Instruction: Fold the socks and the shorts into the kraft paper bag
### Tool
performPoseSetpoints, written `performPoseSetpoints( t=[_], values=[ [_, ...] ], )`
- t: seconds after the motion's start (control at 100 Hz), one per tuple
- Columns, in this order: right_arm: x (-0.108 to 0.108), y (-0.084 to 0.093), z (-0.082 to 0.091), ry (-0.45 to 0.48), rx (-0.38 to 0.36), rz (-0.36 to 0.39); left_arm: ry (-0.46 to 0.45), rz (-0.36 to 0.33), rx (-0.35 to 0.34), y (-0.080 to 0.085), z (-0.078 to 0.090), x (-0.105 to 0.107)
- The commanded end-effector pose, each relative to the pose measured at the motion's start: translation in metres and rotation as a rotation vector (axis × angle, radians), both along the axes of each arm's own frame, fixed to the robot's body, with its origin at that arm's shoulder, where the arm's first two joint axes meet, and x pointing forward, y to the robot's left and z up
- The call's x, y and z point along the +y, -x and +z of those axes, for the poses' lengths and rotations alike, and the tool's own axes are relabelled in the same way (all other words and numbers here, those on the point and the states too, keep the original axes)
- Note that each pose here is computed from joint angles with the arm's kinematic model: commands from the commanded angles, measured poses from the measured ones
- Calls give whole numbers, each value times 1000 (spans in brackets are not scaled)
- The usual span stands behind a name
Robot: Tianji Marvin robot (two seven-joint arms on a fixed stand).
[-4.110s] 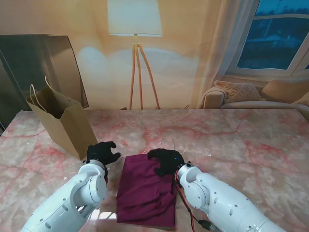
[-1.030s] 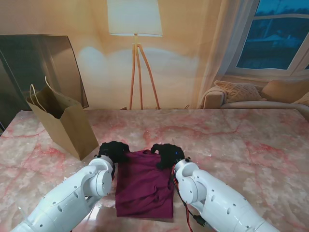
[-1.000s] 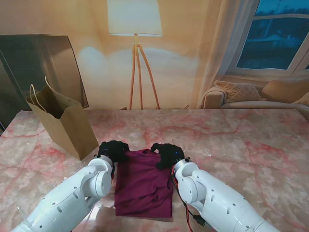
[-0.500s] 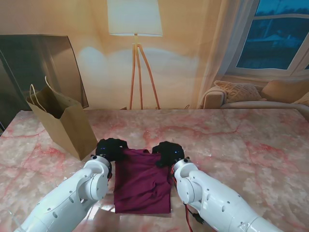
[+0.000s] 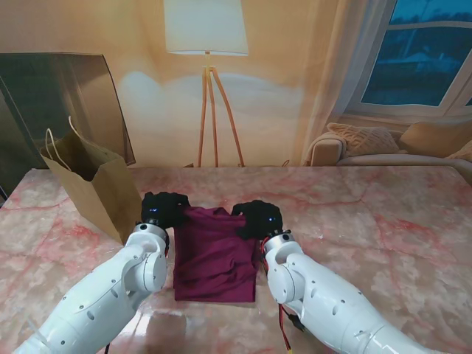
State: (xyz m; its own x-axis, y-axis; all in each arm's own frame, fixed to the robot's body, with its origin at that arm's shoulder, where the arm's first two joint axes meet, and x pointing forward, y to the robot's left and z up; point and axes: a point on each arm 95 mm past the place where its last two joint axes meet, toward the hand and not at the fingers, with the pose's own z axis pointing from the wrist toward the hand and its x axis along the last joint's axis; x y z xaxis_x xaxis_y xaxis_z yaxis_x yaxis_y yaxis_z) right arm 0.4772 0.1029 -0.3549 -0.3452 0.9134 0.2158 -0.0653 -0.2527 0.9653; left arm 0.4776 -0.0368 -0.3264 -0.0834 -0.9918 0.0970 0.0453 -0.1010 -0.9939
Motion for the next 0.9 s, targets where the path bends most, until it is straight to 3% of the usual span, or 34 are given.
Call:
performPoseSetpoints(
  t=[0.0, 0.14, 0.48, 0.89],
  values=[
    [-2, -2, 3, -17, -13, -1, 13, 19, -45, -6, 13, 5],
    [-7, 5, 0, -29, -48, 30, 12, -7, -74, 2, 12, 8],
    [-20, 44, -16, 6, -150, 144, -23, -118, -119, 42, -14, 17],
    [-37, 81, -43, 117, -205, 271, -75, -270, -91, 78, -45, 25]
  ],
)
